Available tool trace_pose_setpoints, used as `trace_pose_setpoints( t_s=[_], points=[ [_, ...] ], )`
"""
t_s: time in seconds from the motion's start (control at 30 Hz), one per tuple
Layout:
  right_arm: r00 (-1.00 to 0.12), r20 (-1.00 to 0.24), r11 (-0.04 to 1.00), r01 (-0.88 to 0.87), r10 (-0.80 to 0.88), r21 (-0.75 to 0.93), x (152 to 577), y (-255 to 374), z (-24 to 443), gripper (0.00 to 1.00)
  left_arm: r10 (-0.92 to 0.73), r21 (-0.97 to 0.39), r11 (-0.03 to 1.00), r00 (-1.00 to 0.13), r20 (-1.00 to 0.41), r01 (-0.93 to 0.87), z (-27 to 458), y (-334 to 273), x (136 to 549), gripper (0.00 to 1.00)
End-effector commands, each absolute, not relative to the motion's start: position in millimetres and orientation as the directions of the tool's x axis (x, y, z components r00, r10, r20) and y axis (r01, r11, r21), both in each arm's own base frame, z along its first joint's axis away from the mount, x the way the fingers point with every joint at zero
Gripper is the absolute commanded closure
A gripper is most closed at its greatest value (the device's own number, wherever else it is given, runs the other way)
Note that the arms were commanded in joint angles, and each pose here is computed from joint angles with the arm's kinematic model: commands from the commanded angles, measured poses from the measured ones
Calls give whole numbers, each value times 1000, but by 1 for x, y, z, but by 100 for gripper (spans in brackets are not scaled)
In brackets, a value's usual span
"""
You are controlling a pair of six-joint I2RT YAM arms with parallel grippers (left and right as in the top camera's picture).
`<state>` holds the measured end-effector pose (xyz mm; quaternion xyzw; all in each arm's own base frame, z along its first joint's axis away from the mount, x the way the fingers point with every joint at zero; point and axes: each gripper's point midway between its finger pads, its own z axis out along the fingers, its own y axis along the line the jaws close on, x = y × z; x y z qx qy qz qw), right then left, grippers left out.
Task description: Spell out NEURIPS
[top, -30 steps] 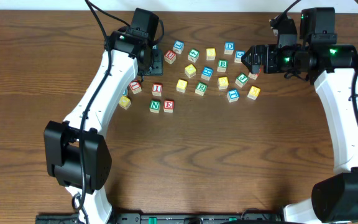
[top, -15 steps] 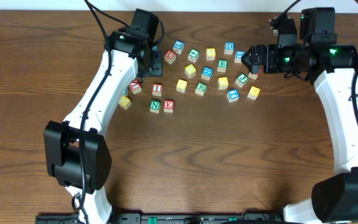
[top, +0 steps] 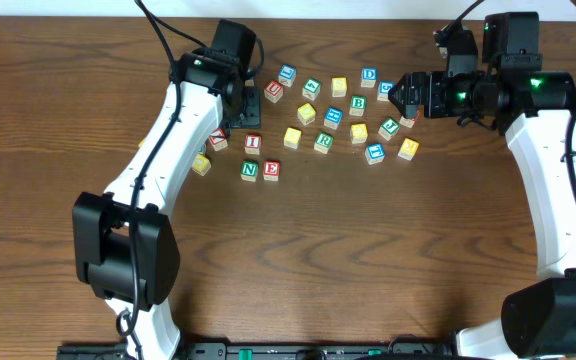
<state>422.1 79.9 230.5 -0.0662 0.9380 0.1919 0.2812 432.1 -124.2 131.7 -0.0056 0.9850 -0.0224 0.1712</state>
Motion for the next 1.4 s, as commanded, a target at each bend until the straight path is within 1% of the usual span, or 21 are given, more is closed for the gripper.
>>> trace_pose_setpoints(
  t_s=[0.0,0.23,0.4,0.53,0.83,1.1,1.37],
  points=[
    [-823,-568,918,-241,-20,315,425,77,236,1,-23,-36,999,-957,-289,-13,111,-125,429,44],
    [-823,-568,918,-241,-20,315,425,77,236,1,-20,-23,1000,-967,-252,-14,93,-125,429,44],
    [-823,-568,918,-241,-21,315,425,78,236,1,-20,-31,999,-964,-265,-13,93,-127,433,44],
    [-823,-568,918,-241,-20,315,425,77,236,1,18,-24,999,-961,-277,26,87,-129,438,44],
    [-823,-568,918,-241,-20,315,425,77,236,1,45,-8,999,-969,-243,48,54,-131,444,43],
    [-823,-568,918,-241,-20,315,425,77,236,1,63,-9,998,-964,-259,67,52,-135,449,43],
    [-823,-568,918,-240,-20,315,425,77,236,1,73,0,997,-971,-227,75,33,-136,448,43]
  ],
)
